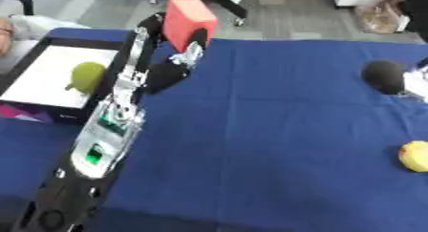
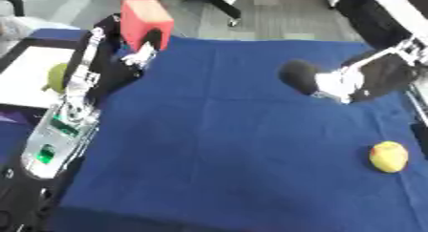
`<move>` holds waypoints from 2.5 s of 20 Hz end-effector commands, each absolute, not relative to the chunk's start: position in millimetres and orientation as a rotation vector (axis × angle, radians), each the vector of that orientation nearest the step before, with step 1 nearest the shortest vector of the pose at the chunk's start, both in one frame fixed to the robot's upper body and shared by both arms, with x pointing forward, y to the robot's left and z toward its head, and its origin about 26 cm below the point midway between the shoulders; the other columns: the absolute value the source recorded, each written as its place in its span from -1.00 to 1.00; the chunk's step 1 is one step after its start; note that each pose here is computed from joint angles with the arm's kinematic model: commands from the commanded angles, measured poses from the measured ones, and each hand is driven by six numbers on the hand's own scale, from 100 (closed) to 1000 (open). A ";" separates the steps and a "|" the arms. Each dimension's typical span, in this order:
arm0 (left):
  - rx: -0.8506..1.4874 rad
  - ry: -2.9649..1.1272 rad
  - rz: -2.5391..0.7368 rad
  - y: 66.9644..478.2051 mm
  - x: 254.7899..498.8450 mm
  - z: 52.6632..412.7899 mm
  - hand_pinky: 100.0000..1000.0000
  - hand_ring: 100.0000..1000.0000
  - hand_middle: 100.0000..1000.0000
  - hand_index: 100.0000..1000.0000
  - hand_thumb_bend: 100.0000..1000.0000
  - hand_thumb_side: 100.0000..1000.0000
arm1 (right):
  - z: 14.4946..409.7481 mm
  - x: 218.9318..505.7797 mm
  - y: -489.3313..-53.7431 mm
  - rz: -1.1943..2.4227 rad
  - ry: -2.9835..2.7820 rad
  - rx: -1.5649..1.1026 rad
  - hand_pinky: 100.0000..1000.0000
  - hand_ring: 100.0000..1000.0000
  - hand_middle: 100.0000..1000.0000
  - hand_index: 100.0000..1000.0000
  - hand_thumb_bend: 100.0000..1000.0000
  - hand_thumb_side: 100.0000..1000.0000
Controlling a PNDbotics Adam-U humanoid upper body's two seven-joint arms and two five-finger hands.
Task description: Pick up the objects with one hand, pass them to the other hand, and then place them into the box on the other side of the table.
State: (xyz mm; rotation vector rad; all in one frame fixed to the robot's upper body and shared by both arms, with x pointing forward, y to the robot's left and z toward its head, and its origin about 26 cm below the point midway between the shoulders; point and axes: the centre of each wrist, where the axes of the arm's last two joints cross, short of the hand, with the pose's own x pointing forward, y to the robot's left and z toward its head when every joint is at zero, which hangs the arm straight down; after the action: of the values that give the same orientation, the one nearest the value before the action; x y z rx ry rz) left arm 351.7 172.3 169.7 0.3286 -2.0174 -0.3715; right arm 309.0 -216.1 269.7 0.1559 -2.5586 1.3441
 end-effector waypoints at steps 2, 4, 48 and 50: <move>0.704 -1.901 -0.347 215.5 371.1 181.5 0.64 0.32 -0.40 0.10 -1.00 -0.45 | 274.7 305.6 -221.9 1.376 -2.551 0.096 0.72 0.97 1.00 0.80 -0.32 -0.16; 0.899 -1.779 -0.349 234.4 382.6 180.3 0.63 0.34 -0.35 0.16 -0.94 -0.44 | 272.2 305.5 -221.8 1.383 -2.537 0.097 0.72 0.98 1.00 0.80 -0.32 -0.16; 1.570 -1.138 0.066 374.1 383.6 194.5 0.88 0.87 0.36 0.68 0.56 0.22 | 252.8 304.0 -226.7 1.411 -2.423 0.060 0.72 1.00 1.00 0.79 -0.37 -0.12; 1.440 -1.375 0.098 353.9 373.1 211.8 0.88 0.88 0.35 0.68 0.47 0.23 | 253.0 304.1 -227.9 1.406 -2.424 0.051 0.72 1.00 1.00 0.79 -0.36 -0.12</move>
State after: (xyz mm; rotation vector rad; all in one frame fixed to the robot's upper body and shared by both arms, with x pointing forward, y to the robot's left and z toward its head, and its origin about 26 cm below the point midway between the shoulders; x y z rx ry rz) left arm 380.3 357.7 185.1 1.3907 -1.2989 -0.0180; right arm 306.6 -224.0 243.2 0.0927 -2.4101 1.3800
